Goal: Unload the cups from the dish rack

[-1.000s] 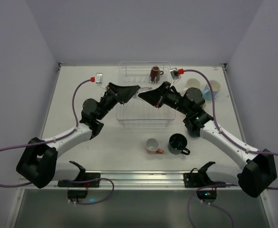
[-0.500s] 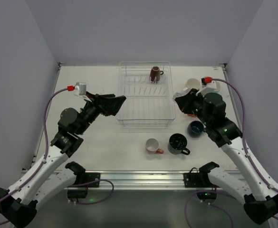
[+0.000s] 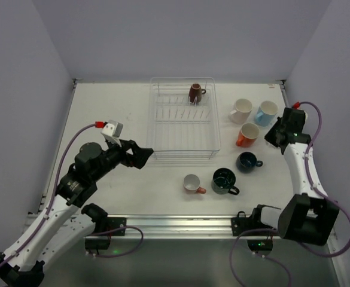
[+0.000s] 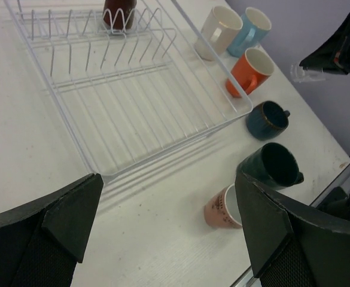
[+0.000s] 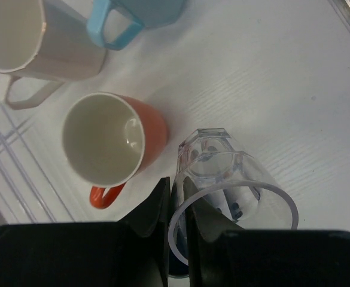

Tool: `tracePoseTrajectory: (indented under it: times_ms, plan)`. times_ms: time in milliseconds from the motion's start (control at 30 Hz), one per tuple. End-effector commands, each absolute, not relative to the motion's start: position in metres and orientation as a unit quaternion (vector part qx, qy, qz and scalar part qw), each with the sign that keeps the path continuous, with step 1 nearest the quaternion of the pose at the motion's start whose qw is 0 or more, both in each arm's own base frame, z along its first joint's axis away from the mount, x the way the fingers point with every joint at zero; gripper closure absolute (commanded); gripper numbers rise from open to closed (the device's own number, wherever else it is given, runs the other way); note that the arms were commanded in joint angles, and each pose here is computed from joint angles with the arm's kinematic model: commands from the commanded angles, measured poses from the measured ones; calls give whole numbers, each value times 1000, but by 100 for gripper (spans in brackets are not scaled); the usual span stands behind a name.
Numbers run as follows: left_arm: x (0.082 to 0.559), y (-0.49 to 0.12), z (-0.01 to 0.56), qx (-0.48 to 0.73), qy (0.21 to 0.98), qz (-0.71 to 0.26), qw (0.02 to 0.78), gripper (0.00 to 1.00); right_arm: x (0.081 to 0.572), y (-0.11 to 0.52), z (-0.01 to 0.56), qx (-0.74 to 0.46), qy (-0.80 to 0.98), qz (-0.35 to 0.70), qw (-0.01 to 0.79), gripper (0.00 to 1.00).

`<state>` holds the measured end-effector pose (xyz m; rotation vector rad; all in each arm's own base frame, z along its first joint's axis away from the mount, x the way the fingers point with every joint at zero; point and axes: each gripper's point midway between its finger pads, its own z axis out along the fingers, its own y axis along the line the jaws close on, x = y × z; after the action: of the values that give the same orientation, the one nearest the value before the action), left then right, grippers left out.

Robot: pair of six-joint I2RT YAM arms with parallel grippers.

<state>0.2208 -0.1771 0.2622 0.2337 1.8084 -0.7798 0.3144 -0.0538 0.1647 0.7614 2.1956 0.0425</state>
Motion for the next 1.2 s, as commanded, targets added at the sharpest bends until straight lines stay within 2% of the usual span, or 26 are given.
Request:
tracePoseTrajectory:
  times_ms: [0,167,267,667,767,800,867,1033,1100,1133,1167]
  plan:
    - [206,-175,240,140,777,-312,529,0,341,-68,168,299,869,11,394,100]
    - [198,-177,247,159,767,-308,540,0,389,-86,152,314,877,24,363,100]
    - [196,-175,247,159,767,-301,544,0,400,-82,131,315,888,39,333,100]
    - [195,-174,250,157,764,-296,551,0,389,-79,72,314,914,25,257,94]
    - [197,-174,249,155,767,-293,550,0,390,-72,66,307,919,26,247,87]
    - [197,-174,249,156,767,-293,549,0,391,-69,66,305,920,26,245,79]
    - [198,-175,248,155,768,-293,548,0,392,-65,65,301,922,23,243,71]
    - [198,-174,247,155,769,-292,547,0,391,-63,70,305,918,18,252,61]
    - [199,-174,247,154,770,-290,548,0,391,-63,86,308,911,17,274,56]
    - [199,-174,246,154,771,-289,547,0,391,-64,93,311,906,18,286,50]
    - [200,-174,245,153,772,-288,545,0,391,-64,113,312,897,19,311,50]
